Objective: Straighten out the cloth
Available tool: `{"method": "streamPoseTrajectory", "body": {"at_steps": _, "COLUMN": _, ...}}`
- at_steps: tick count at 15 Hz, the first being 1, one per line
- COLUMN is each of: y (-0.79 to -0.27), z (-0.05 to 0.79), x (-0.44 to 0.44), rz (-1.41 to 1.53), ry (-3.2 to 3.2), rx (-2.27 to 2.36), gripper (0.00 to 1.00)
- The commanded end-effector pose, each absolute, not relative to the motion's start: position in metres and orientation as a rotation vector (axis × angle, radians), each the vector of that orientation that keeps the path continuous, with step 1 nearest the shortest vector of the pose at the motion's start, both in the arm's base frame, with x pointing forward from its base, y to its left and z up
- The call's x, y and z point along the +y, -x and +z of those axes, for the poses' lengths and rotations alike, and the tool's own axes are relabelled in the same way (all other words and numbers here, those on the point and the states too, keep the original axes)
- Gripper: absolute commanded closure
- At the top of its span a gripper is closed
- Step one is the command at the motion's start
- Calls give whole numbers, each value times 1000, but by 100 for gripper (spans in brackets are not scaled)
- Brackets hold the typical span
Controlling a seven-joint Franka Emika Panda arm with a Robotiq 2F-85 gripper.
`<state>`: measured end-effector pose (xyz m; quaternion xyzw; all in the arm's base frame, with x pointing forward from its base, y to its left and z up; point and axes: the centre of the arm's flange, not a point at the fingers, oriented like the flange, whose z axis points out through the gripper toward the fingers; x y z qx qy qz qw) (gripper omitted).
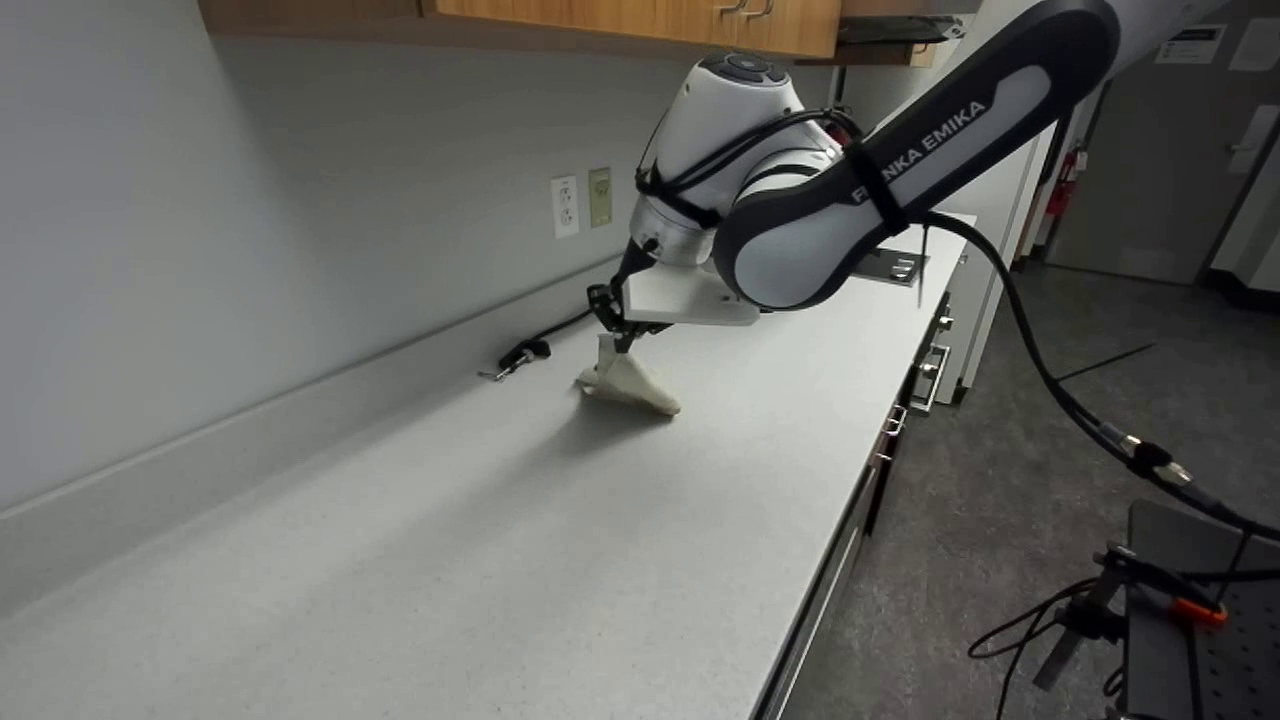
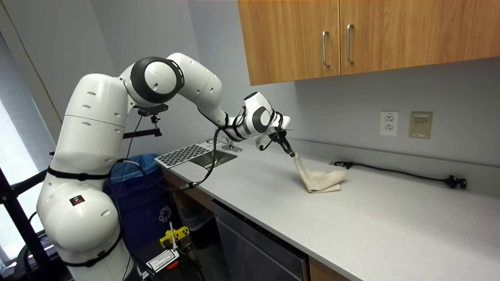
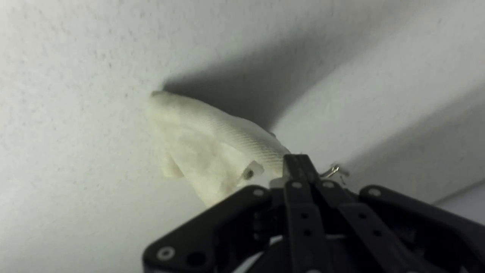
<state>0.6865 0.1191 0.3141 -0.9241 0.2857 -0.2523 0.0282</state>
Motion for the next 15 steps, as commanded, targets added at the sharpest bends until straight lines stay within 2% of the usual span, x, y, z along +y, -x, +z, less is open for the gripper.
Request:
{"method": "streamPoseTrajectory", "body": {"at_steps": 1, "y": -651, "z": 311, "x": 122, "rz": -524, "ry": 2884, "rx": 738, "gripper": 100}}
{"method": "streamPoseTrajectory", "body": {"at_steps": 8, "y": -603, "z": 275, "x": 121, "rz": -74, "ry": 2999, "rx": 534, "gripper": 100}}
{"method": "streamPoseTrajectory", "body": {"at_steps": 9, "y": -599, "z": 271, "x": 117, "rz": -16, "ry": 3022, "rx": 516, "gripper": 88}}
{"method": "streamPoseTrajectory", "body": {"at_steps": 10, "y": -597, "z": 267, "x": 113, "rz": 31, "ry": 3043, "rx": 501, "gripper": 73}}
{"method": "streamPoseTrajectory", "body": {"at_steps": 15, "y": -597, "z": 263, "x": 90, "rz": 145, "ry": 3106, "rx": 507, "gripper": 37}}
